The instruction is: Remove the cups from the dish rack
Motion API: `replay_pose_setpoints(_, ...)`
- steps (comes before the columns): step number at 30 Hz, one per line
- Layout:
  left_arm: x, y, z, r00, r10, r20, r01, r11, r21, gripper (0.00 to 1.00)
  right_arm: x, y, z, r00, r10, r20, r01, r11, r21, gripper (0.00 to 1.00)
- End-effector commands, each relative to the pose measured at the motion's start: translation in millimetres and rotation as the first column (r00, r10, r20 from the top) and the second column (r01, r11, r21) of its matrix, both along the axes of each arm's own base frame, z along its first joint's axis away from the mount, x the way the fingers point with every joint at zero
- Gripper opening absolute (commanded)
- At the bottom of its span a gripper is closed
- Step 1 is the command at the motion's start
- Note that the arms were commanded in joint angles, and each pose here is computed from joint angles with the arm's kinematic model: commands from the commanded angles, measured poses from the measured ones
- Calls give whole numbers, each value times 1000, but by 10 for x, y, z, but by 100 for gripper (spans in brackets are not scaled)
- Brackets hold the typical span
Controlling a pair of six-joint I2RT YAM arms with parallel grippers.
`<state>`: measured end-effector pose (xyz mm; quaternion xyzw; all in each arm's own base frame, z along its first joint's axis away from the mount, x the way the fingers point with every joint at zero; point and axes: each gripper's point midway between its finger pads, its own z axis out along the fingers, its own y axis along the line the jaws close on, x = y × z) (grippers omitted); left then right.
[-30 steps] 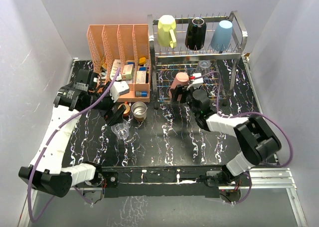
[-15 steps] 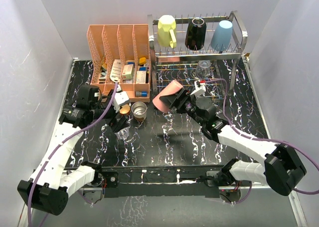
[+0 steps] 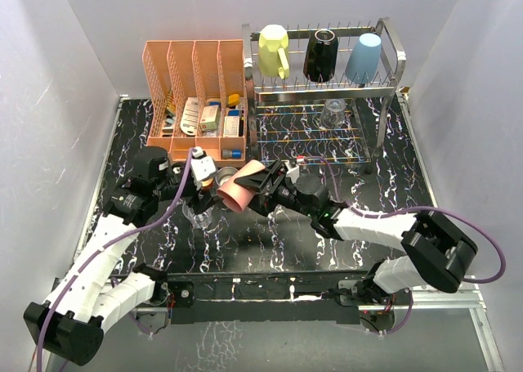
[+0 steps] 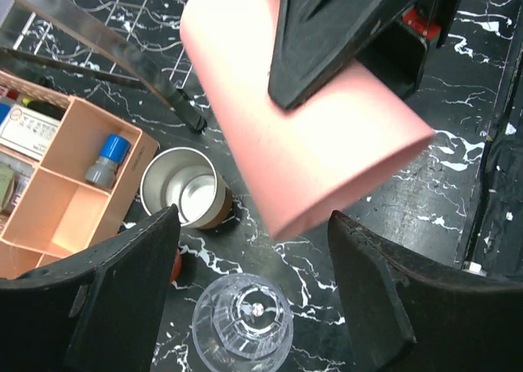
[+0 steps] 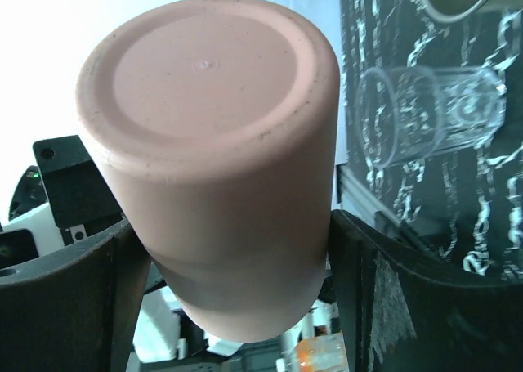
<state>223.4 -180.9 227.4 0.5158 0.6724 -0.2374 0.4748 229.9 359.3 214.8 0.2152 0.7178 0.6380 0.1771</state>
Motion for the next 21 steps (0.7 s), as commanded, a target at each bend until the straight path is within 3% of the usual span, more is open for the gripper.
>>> replay_pose_setpoints(1,-16,-104,214,995,-17,98,25,996,-86,69,-64,165,667,999,43,-7,-40,966,257,47)
replay_pose_setpoints(5,0,-86,222,989,-13,145,25,996,-82,59,-97,216,716,998,62,-28,-51,954,295,48)
replay_pose_setpoints(11,53,-95,323,985,16,169,4,994,-114,25,-136,256,751,995,81,-51,-60,946,318,50)
replay_pose_setpoints(15,58,-111,315,991,30,129,-13,991,-132,17,-198,318,810,994,102,-33,-85,935,344,56)
replay_pose_setpoints(18,95,-105,293,995,67,73,-57,988,-142,4,-213,332,811,995,101,-29,-84,933,349,67)
replay_pose_setpoints(21,136,-97,289,994,113,11,-110,983,-150,0,-192,309,779,997,74,-10,-67,942,328,91)
